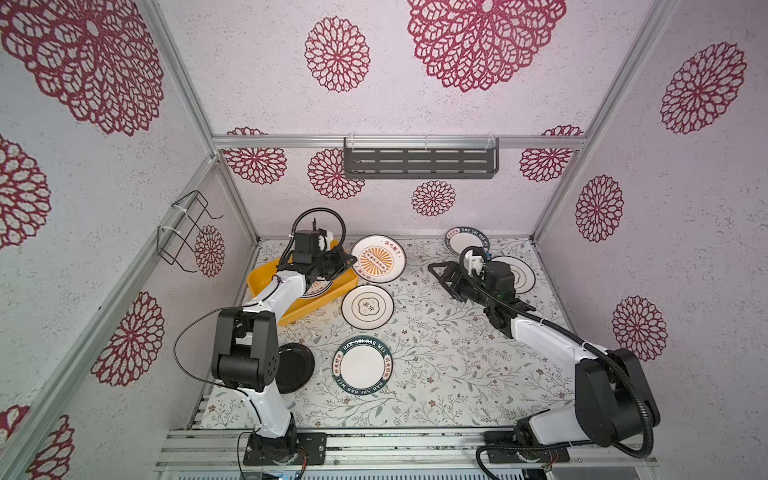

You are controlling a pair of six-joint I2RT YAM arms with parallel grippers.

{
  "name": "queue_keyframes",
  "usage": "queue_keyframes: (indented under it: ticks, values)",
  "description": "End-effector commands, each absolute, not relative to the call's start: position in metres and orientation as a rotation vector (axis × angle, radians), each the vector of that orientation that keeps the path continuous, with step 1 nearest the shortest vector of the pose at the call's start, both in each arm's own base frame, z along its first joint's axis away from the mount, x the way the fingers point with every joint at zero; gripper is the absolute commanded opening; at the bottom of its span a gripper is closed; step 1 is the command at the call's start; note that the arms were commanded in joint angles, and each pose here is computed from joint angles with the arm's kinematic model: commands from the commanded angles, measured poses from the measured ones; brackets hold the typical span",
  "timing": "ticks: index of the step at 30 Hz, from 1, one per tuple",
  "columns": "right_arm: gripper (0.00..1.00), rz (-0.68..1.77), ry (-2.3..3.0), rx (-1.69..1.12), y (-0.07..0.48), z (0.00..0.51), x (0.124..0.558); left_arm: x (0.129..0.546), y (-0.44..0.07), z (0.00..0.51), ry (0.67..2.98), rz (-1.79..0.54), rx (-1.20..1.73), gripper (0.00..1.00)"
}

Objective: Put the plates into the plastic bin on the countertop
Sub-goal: 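Carry the sunburst plate into the bin with the left gripper while the right withdraws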

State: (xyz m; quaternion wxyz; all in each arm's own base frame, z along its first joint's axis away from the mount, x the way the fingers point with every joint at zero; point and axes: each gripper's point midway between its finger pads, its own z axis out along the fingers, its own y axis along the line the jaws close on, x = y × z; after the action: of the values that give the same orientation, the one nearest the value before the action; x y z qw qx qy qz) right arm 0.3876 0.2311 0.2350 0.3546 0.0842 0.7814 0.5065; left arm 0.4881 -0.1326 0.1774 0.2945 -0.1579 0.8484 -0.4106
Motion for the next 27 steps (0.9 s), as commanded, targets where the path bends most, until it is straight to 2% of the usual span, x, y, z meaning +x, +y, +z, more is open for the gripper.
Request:
queue_keyframes:
  ticks: [1,10,19,27]
  values:
    - [0.98,1.368,1.922,0.039,0.255,0.272,0.385,0.493,-0.088,0.196,2.155,-1.049,-0.531,0.0]
    - [0.99,1.49,1.949,-0.075,0.306,0.258,0.381,0.484,0.022,0.167,2.118,-0.807,-0.792,0.0]
    - [0.99,1.594,1.981,-0.211,0.37,0.248,0.366,0.479,0.066,0.152,2.088,-0.738,-0.898,0.0]
    - [0.99,1.595,2.02,-0.243,0.392,0.239,0.355,0.485,0.077,0.132,2.097,-0.72,-0.943,0.0]
